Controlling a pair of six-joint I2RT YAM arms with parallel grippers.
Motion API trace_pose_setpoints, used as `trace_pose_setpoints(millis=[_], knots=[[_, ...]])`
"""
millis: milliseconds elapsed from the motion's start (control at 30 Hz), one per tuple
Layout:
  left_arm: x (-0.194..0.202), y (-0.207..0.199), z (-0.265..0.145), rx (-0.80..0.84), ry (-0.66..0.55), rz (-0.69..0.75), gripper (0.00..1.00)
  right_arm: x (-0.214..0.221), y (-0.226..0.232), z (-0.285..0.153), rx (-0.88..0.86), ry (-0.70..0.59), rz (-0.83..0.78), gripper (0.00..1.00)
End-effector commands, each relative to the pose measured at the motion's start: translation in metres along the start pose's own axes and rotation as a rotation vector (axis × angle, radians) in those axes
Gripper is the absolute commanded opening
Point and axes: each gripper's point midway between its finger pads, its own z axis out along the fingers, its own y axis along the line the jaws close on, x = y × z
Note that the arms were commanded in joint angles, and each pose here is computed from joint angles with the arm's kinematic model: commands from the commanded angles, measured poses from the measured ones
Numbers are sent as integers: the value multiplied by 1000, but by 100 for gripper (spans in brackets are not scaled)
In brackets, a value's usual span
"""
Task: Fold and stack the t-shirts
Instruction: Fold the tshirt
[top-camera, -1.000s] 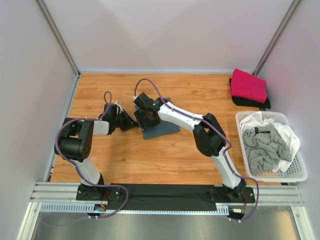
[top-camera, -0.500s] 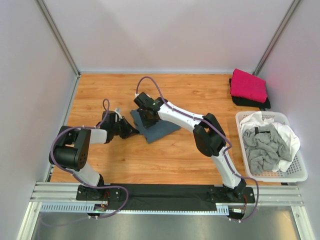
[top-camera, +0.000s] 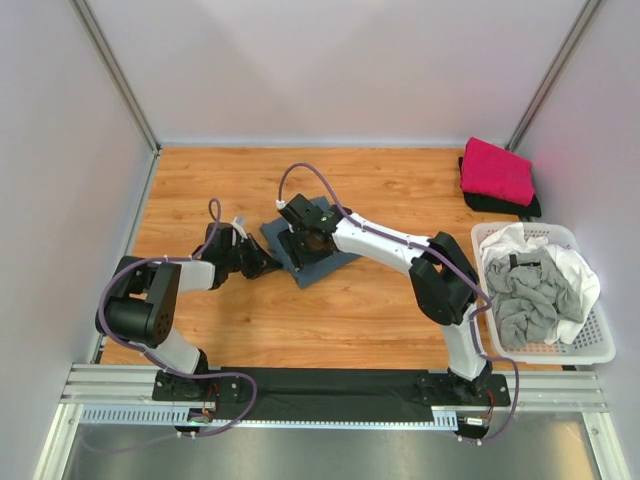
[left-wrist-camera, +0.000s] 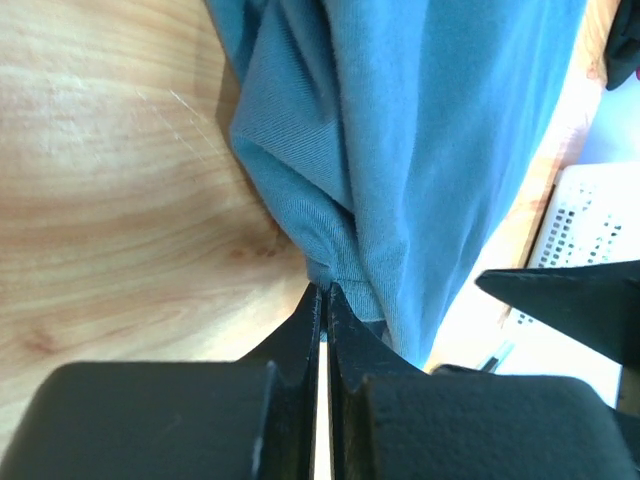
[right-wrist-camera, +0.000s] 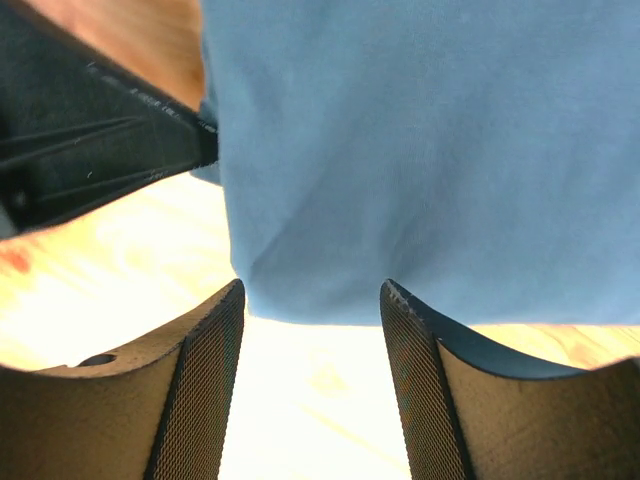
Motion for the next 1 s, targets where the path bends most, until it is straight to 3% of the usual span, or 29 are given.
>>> trace_pose_setpoints(millis=[0,267,533,733,967], knots=[[0,-17,-6,65,-21,44,0,-18,5,-23,4,-114,-88,59],[3,-20,-6,70,-24,68,0,-15,31,-16,-11,-140,-138,60],[9,-20,-7,64,-24,72,0,-18,28,10,35,-136,-124,58],[11,-17,-7,58,-23,67,0,-48,21,10,115,-225,-64,56],[13,-14,-4,55,-16,59,0,-80,31,9,84,-285,-14,58]])
